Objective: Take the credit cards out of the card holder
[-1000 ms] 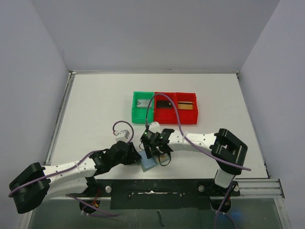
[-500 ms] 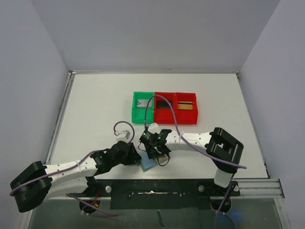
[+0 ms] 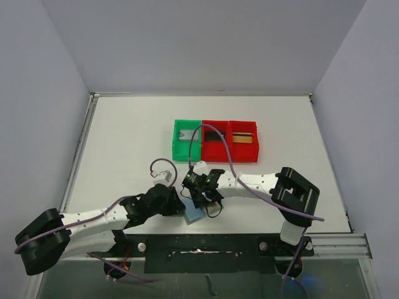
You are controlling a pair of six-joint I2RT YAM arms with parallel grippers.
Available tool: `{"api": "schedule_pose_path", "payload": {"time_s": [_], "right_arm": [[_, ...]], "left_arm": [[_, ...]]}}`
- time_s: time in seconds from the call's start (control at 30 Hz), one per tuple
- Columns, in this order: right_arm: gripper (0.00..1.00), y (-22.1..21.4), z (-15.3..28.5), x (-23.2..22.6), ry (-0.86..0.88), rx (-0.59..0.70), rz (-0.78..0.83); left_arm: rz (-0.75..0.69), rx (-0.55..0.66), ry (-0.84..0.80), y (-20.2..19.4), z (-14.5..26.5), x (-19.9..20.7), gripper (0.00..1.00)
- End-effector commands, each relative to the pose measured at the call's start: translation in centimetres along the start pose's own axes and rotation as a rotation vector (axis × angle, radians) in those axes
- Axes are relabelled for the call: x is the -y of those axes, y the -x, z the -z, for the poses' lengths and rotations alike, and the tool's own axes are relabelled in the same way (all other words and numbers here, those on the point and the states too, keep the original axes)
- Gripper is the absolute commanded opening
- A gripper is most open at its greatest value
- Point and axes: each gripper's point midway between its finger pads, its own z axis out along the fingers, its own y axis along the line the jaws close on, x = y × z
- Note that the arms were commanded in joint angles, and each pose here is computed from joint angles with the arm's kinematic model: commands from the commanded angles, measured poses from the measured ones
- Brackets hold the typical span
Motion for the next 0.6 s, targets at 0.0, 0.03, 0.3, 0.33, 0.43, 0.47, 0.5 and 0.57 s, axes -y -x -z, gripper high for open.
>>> {"api": "schedule_pose_path", "payload": {"time_s": [0.0, 0.03, 0.3, 0.33, 0.43, 0.47, 0.5, 0.57], "right_arm": [[0.57, 2.7, 2.6, -1.0, 0.03, 0.093, -0.017], [0.57, 2.6, 2.6, -0.9, 0.018, 0.092, -0.015], [0.61, 2.2, 2.3, -1.0, -0.014, 0.077, 0.005], [0.62, 2.1, 2.2, -1.0, -0.016, 0.074, 0.005], [0.63, 2.0, 1.9, -1.2, -0.013, 0.07, 0.009], [0.64, 1.9, 1.8, -1.2, -0.013, 0.066, 0.013], [0.64, 1.9, 1.6, -1.2, -0.014, 0.064, 0.013], [0.64, 1.7, 1.4, -1.3, -0.01, 0.058, 0.015]], "left_arm": [[0.002, 0.051, -0.084, 2.1, 0.2, 3.1, 0.29], [0.002, 0.051, -0.084, 2.1, 0.2, 3.1, 0.29], [0.0, 0.047, -0.087, 2.1, 0.1, 3.2, 0.29], [0.0, 0.048, -0.088, 2.1, 0.1, 3.2, 0.29], [0.0, 0.046, -0.087, 2.0, 0.1, 3.2, 0.29], [0.0, 0.045, -0.088, 2.0, 0.1, 3.2, 0.29], [0.0, 0.045, -0.087, 2.0, 0.1, 3.1, 0.29], [0.0, 0.045, -0.089, 2.0, 0.1, 3.2, 0.29]]}}
